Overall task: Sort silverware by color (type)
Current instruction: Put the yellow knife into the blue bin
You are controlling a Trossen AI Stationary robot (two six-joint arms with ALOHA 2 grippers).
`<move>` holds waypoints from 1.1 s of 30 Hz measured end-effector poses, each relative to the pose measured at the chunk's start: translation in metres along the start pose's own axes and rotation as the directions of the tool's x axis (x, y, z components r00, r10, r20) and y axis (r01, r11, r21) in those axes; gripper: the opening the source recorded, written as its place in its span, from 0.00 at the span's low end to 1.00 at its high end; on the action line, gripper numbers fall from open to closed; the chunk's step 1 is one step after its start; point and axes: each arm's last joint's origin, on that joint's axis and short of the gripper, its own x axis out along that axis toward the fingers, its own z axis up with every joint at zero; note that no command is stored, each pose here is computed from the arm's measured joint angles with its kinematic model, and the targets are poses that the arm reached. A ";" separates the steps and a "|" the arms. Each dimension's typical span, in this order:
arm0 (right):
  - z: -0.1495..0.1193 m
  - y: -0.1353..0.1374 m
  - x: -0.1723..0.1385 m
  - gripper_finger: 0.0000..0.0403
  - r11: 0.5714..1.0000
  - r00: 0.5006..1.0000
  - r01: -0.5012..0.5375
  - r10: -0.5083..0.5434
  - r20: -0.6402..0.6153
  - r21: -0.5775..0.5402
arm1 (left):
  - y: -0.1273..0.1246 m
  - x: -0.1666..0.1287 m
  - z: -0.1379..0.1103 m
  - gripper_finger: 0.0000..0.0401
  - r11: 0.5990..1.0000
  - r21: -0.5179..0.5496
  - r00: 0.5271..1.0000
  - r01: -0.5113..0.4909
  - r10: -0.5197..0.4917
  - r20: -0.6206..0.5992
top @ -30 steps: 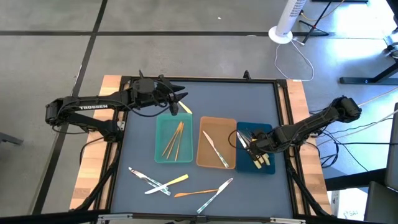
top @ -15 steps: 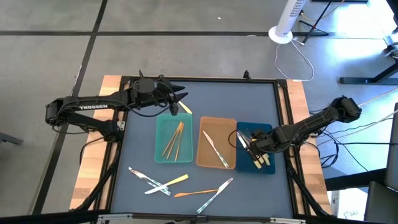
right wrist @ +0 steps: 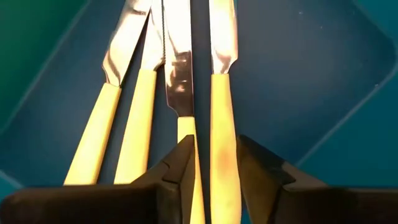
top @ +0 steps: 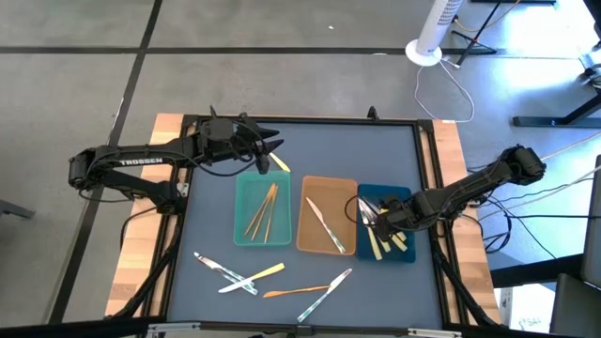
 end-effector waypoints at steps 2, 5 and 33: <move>0.000 0.000 0.000 0.28 1.000 1.000 0.000 0.000 0.000 0.000 | 0.000 0.000 0.000 0.35 1.000 -0.001 1.000 0.000 0.000 0.000; 0.000 0.000 0.000 0.31 1.000 1.000 0.000 0.000 0.000 0.000 | -0.001 0.000 0.000 0.35 0.999 -0.022 1.000 0.031 -0.031 -0.003; 0.000 0.000 0.000 0.31 1.000 1.000 -0.003 0.003 0.000 0.001 | -0.106 -0.057 -0.052 0.35 0.844 -0.043 0.749 0.535 -0.497 -0.438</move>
